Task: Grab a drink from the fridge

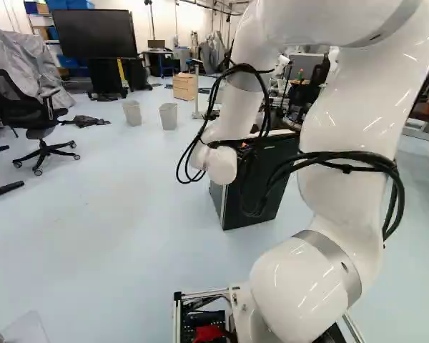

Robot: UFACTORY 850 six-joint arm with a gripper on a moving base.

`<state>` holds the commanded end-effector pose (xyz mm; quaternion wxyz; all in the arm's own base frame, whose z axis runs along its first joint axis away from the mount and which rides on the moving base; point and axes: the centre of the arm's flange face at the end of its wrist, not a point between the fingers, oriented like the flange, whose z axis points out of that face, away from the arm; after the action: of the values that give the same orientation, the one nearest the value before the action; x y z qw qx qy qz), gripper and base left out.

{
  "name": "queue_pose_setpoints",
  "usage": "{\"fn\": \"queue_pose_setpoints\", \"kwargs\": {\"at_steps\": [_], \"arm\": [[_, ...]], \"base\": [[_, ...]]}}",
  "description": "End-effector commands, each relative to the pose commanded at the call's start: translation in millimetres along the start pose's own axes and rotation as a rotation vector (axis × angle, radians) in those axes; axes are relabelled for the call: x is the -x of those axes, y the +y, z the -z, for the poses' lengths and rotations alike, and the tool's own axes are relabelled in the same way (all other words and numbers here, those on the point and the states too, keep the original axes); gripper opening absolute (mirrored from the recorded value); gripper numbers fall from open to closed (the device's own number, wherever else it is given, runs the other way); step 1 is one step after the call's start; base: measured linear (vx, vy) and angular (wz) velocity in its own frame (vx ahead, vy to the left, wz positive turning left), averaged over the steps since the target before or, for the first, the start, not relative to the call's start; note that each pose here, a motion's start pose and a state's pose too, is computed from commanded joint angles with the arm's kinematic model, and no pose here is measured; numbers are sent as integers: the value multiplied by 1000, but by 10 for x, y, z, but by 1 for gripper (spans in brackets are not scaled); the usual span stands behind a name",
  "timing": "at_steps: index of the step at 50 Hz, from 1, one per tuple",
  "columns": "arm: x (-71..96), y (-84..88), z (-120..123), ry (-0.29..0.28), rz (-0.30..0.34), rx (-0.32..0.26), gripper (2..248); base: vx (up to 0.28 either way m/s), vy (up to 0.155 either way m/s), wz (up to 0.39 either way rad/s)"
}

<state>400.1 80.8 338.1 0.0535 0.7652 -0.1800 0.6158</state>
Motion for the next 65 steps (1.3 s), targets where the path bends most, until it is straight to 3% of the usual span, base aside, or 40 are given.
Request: {"fn": "queue_pose_setpoints", "kwargs": {"at_steps": [40,65], "arm": [[387,-229,-261,81,-28,224,247],[675,-408,-686,77,-20,258,247]], "base": [[0,0,0],[0,0,0]]}}
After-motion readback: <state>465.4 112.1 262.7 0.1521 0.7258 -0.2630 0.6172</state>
